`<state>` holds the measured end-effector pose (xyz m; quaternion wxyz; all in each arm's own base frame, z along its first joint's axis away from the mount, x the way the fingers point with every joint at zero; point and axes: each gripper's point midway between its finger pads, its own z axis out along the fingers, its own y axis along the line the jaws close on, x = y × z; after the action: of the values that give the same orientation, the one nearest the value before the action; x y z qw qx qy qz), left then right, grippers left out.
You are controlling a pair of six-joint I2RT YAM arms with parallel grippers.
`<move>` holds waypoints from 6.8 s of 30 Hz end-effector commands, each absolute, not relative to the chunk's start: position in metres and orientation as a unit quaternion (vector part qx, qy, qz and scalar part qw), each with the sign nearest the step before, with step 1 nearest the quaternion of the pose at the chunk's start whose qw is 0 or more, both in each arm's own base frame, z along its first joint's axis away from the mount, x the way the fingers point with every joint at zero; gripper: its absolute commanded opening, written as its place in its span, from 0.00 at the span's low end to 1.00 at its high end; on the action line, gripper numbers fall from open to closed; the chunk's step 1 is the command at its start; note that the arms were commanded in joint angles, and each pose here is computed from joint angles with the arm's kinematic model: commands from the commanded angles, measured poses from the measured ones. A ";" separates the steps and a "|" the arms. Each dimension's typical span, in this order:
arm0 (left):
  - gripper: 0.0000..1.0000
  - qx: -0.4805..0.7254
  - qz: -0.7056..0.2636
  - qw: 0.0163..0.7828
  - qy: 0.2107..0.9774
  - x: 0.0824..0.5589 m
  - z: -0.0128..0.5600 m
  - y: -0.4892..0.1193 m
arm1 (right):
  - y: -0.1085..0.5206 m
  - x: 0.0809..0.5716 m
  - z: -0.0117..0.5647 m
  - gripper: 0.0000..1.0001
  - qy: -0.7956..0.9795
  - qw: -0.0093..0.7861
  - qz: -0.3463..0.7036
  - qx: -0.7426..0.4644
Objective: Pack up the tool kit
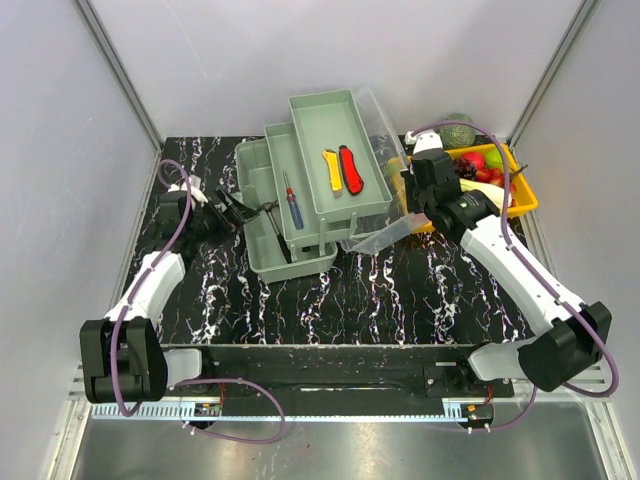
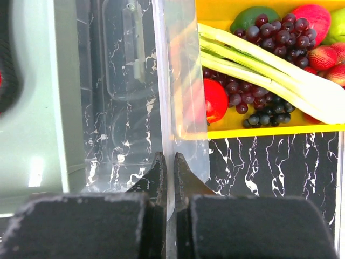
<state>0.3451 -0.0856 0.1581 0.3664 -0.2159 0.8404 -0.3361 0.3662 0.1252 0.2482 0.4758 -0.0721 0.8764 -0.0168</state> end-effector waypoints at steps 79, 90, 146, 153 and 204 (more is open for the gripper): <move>0.95 -0.278 -0.272 0.469 0.793 0.349 0.255 -0.059 | 0.365 0.279 0.292 0.01 0.694 0.611 -0.258 -0.280; 0.95 -0.297 -0.258 0.467 0.792 0.343 0.245 -0.038 | 0.398 0.264 0.272 0.12 0.704 0.603 -0.219 -0.303; 0.59 -0.409 -0.280 0.313 0.810 0.371 0.087 -0.003 | 0.267 0.286 0.309 0.97 0.840 0.519 0.151 -0.038; 0.50 -0.395 -0.332 0.299 0.803 0.390 0.076 -0.029 | 0.262 0.311 0.287 0.92 0.853 0.491 0.174 -0.021; 0.88 -0.269 -0.694 0.401 0.534 0.401 0.221 -0.101 | 0.302 0.310 0.228 0.94 0.867 0.411 0.267 -0.086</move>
<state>0.4134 -0.0945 0.1191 0.2681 -0.4278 0.6042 -0.6165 0.3033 0.2994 0.2216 0.4017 -0.0927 0.8732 0.2600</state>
